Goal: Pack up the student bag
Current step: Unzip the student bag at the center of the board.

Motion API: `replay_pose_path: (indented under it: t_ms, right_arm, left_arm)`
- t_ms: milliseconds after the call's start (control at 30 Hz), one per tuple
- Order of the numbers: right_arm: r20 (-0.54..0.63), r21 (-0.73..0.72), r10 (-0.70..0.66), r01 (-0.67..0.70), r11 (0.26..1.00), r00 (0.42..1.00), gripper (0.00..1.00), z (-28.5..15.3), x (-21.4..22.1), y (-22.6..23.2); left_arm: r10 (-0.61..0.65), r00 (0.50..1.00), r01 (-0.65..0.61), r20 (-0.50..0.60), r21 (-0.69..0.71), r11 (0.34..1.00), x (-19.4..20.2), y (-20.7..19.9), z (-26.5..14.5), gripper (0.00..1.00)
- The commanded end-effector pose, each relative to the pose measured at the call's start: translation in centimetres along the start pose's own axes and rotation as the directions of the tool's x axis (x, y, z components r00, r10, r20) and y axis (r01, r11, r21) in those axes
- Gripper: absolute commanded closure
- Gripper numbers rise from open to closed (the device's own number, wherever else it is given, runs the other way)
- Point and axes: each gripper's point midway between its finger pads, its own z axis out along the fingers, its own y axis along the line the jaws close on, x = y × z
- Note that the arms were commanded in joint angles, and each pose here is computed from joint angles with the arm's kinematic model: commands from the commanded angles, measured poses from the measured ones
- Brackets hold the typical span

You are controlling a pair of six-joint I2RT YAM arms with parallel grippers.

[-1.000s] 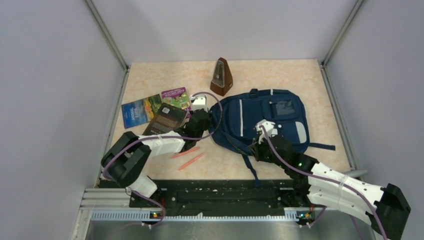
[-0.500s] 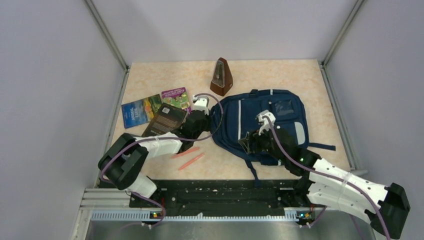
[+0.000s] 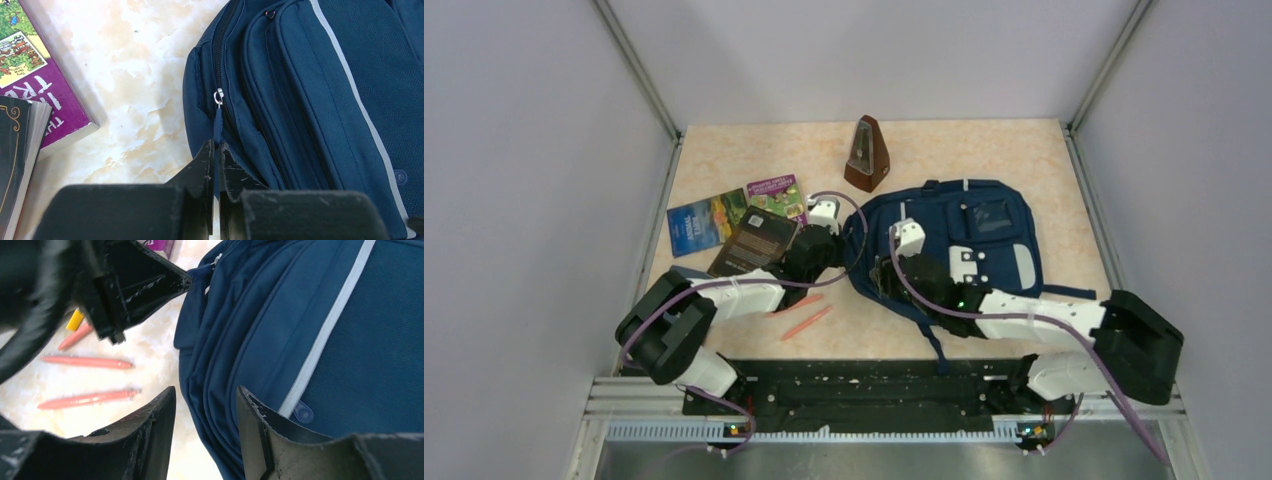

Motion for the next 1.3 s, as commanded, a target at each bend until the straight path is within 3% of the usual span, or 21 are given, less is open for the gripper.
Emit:
replay_pose_path:
  t_ms: [0,300,633,967,1033,1167,1267]
  right_arm:
    - [0.132,0.024,0.142,-0.146,0.989,0.981,0.54,3.0,-3.3,1.7]
    - [0.121,0.077,0.151,-0.161,0.984,0.981,0.58,6.8,-1.9,2.4]
    - [0.076,0.263,0.08,-0.098,0.96,0.994,0.63,9.5,-1.1,0.5]
    - [0.037,0.298,0.079,-0.086,0.951,0.996,0.69,11.3,0.3,-0.4]
    - [0.036,0.288,0.082,-0.089,0.954,0.996,0.76,11.5,0.5,-0.4]
    - [0.038,0.274,0.085,-0.092,0.957,0.996,0.99,11.1,0.7,-0.5]
    - [0.043,0.248,0.071,-0.08,0.966,0.997,1.0,10.3,0.5,-0.5]
  left_arm:
    - [-0.026,0.998,0.024,0.056,0.039,0.999,-1.7,-0.9,-0.5,1.0]
    - [-0.037,0.997,0.035,0.062,0.046,0.998,-1.8,-1.0,-0.6,1.0]
    - [-0.052,0.997,0.049,0.065,0.054,0.997,-1.9,-1.2,-0.5,1.0]
    - [-0.073,0.995,0.068,0.069,0.061,0.996,-2.1,-1.4,-0.6,1.0]
    - [-0.078,0.995,0.074,0.069,0.063,0.995,-2.2,-1.5,-0.6,1.0]
    - [-0.087,0.994,0.084,0.064,0.052,0.995,-2.2,-1.4,-0.5,1.0]
    - [-0.096,0.993,0.095,0.067,0.029,0.995,-2.3,-1.0,-0.4,1.0]
